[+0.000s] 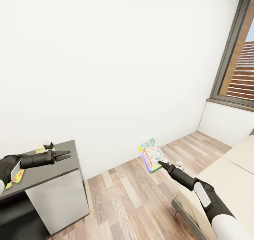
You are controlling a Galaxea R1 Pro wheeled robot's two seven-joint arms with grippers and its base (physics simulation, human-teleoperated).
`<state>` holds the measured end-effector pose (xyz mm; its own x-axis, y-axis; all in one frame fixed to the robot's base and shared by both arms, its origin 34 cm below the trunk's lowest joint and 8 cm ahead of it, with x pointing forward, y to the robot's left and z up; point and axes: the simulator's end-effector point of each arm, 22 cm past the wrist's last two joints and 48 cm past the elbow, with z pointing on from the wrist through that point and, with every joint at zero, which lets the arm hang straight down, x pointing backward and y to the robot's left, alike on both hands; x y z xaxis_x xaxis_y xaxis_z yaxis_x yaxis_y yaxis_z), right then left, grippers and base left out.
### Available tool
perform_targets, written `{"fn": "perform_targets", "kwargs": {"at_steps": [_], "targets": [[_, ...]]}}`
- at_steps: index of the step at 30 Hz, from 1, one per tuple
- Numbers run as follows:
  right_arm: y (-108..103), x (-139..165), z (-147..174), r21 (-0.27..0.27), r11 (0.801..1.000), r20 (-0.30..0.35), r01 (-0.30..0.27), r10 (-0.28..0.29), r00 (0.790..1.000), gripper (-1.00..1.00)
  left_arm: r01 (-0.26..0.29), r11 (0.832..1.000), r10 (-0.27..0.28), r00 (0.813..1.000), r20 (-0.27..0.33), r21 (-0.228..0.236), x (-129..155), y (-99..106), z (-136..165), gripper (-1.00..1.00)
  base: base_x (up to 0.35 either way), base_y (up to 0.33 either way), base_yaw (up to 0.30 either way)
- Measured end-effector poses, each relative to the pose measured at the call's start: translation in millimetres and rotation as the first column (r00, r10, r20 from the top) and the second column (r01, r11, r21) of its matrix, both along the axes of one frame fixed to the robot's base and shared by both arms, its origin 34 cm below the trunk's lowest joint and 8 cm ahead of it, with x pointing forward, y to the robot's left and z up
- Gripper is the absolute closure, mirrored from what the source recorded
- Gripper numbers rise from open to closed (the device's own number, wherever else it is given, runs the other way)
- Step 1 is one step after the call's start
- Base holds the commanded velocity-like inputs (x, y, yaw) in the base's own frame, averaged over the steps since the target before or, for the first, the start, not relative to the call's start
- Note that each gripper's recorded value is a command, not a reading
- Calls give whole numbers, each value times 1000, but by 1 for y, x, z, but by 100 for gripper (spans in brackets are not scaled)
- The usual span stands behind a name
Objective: Put all the toys in the child's room - the three board games (two on the bed and one on the table), the two jigsaw puzzles on the table, and the tennis ball on the table - inside the toy box on the table in the child's room.
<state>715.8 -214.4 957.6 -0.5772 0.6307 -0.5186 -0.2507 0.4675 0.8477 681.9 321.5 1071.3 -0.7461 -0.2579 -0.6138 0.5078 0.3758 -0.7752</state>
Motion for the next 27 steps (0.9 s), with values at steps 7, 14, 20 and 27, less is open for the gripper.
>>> {"fn": "perform_targets", "kwargs": {"at_steps": [7, 14, 20, 27], "targets": [[1, -1, 6, 0, 1000, 10, -2, 2, 1000, 100, 0, 1000, 0, 1000, 11, -3, -2, 0, 5, -100, 167, 0, 188], [1, -1, 12, -2, 1000, 20, -2, 2, 1000, 100, 1, 1000, -1, 1000, 23, -3, -3, -1, 10, -100, 59, -32, 189], [5, -1, 16, 1, 1000, 29, -4, 4, 1000, 100, 2, 1000, -2, 999, 32, -3, -4, -2, 15, -100, 120, -252, 200], [6, -1, 20, -8, 1000, 37, -4, 4, 999, 100, 7, 1000, -6, 999, 41, -8, -5, -6, 19, -100, 186, -277, 214]]}}
